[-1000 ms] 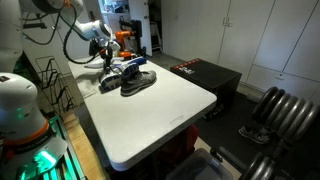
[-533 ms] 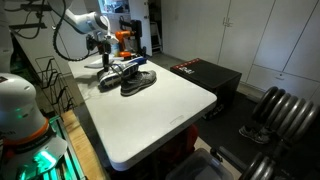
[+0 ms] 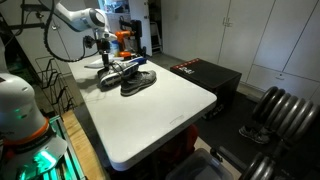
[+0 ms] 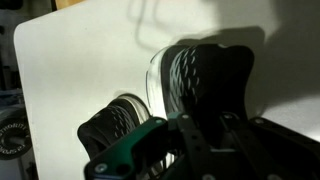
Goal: Pick up the top sneaker and put it on the table, pick up the left sneaker and put it on top of the right sneaker
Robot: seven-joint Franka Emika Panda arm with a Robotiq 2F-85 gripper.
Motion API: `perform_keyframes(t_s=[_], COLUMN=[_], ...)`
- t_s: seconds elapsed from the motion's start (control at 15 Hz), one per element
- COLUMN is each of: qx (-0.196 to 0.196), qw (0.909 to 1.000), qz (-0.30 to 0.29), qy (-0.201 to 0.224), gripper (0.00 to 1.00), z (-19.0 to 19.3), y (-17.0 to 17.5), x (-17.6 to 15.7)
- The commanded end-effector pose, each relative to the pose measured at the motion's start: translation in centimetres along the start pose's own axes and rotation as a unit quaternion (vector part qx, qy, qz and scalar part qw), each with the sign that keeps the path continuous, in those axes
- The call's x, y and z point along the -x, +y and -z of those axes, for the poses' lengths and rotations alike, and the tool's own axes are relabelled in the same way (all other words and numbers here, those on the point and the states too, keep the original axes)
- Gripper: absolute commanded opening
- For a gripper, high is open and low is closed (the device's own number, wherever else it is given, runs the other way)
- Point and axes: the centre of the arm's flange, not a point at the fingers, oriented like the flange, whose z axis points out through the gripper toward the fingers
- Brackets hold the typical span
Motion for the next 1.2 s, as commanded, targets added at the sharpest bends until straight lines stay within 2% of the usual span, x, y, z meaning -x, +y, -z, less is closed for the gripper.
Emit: perform_keyframes(t_s=[0.0, 0.27, 0.33, 0.4, 0.53, 0.73, 0.8, 0.87, 0.93, 1.13], qx=[-0.01, 0.016, 0.02, 0.023, 0.032, 0.041, 0.041, 0.036, 0.036, 0.038], qw=[0.9989, 0.9964, 0.9956, 0.9951, 0.9933, 0.9901, 0.9893, 0.9887, 0.9884, 0.99], qz=[0.028, 0.046, 0.05, 0.055, 0.064, 0.079, 0.082, 0.085, 0.084, 0.073], qy=[-0.036, -0.07, -0.077, -0.079, -0.09, -0.108, -0.113, -0.118, -0.121, -0.115], gripper=[0.05, 0.05, 0.08, 0.43, 0.43, 0.64, 0.34, 0.27, 0.26, 0.04], z=[-2.1, -3.7, -4.1, -4.4, -5.0, -6.4, -6.8, -7.1, -7.0, -6.2], y=[0.3, 0.8, 0.9, 1.0, 1.0, 0.3, 0.1, 0.0, 0.0, 1.0], x=[1.1, 0.8, 0.8, 0.7, 0.5, 0.5, 0.5, 0.5, 0.7, 1.3])
